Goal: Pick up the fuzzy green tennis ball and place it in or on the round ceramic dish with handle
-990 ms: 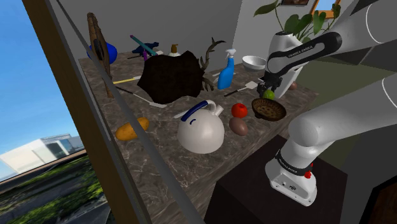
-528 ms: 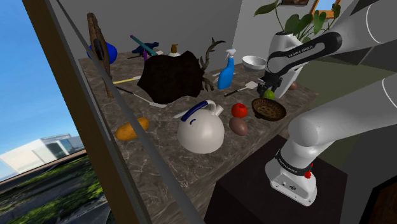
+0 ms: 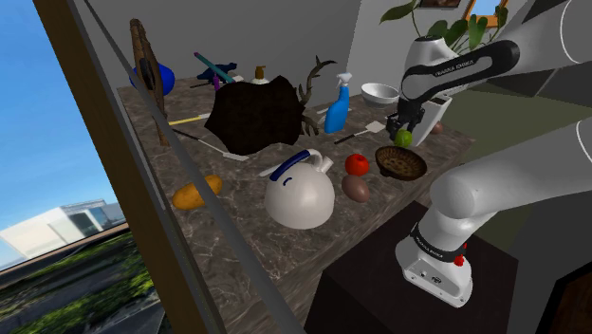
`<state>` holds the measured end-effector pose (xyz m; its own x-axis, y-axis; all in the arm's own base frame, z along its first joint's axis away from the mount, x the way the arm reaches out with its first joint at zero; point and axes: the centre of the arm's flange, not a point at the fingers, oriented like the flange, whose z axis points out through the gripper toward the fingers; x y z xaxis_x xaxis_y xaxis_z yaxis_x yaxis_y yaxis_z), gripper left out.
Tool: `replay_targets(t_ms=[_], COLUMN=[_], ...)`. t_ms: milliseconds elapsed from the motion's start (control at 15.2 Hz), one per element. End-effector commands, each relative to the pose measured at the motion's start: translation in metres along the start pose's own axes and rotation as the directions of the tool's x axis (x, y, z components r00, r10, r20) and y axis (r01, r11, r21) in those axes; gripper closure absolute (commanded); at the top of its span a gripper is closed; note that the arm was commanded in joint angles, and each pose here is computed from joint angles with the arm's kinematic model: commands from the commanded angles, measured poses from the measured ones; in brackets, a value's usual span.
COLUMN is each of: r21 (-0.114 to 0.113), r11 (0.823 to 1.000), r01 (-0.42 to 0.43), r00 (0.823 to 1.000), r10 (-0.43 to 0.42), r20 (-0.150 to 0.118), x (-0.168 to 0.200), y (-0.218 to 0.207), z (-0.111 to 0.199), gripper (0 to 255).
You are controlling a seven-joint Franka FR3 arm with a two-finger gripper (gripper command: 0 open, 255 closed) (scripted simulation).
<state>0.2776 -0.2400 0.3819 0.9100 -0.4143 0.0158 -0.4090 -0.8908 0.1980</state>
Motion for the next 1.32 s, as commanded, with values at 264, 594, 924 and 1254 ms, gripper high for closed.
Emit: replay_targets(t_ms=[264, 594, 924, 1254], r21=[0.000, 0.000, 0.000, 0.000], r11=[1.000, 1.000, 1.000, 1.000], r01=[-0.001, -0.001, -0.001, -0.001], r00=[1.000, 1.000, 1.000, 1.000], r10=[0.001, 0.001, 0.001, 0.001], r20=[-0.001, -0.001, -0.001, -0.001], x=[0.000, 0.001, 0.001, -0.039], y=[0.007, 0.012, 0.018, -0.015], z=[-0.032, -0.058, -0.084, -0.095], gripper=[255, 255, 255, 255])
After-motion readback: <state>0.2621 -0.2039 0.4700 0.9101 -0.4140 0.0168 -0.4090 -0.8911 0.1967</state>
